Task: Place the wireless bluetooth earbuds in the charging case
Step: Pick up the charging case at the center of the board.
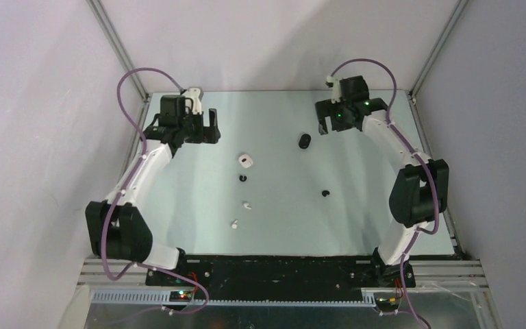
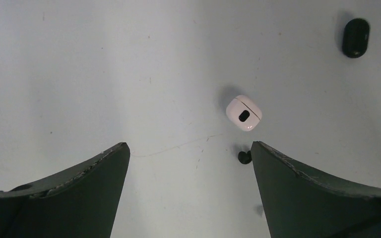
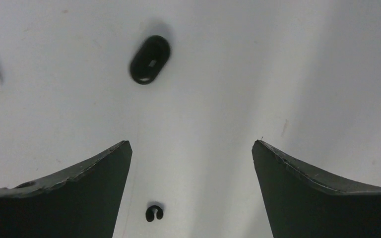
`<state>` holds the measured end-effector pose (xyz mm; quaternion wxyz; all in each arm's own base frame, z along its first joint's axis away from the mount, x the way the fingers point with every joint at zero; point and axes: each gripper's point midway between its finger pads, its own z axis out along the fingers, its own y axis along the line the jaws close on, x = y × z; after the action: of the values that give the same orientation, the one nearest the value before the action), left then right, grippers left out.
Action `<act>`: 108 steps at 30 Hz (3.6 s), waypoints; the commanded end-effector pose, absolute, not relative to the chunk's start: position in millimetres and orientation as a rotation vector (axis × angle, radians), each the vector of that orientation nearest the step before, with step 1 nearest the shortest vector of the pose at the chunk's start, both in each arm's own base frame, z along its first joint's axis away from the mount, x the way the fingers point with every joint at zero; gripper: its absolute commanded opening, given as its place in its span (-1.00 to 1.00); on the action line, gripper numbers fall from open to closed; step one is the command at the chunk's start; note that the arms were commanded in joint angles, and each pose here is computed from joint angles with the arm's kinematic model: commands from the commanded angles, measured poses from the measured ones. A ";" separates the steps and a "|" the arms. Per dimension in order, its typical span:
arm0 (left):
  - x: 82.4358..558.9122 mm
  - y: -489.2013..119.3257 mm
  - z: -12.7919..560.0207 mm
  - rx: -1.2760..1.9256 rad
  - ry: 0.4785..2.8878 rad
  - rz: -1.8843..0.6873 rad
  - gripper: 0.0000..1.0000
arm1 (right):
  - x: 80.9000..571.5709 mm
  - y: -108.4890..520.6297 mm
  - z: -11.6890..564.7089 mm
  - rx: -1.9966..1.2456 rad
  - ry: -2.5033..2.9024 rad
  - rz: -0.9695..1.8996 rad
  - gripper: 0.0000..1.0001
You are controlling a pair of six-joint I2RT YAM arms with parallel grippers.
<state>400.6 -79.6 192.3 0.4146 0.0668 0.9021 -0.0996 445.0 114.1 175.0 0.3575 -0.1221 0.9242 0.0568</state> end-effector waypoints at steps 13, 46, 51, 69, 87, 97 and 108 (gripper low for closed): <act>331.6 -30.9 205.4 -0.366 2.175 -0.396 0.94 | 441.7 314.9 150.6 -0.729 2.346 0.383 0.66; 336.0 9.9 174.0 -0.675 2.166 -0.390 0.82 | 417.6 432.1 69.9 -0.852 2.363 0.489 0.57; 337.5 8.8 178.0 -0.664 2.159 -0.384 0.82 | 417.0 431.6 59.1 -0.849 2.378 0.456 0.51; 337.5 7.0 182.2 -0.644 2.142 -0.368 0.82 | 415.9 432.5 37.3 -0.923 2.357 0.363 0.28; 425.5 -74.9 243.5 -0.154 2.106 -0.784 0.79 | 467.8 349.2 219.1 -0.971 1.854 0.374 -1.00; 427.8 -206.9 358.9 0.513 1.785 -1.049 0.69 | 424.6 304.1 355.1 -1.079 1.165 0.233 -1.00; 409.4 -258.1 377.1 0.777 1.631 -1.032 0.41 | 419.0 307.8 377.2 -1.046 1.006 0.113 -1.00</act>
<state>411.0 -255.7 357.1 0.4770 0.2775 0.7111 -0.4357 421.1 300.0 342.5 0.7017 -0.4876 0.5134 0.0787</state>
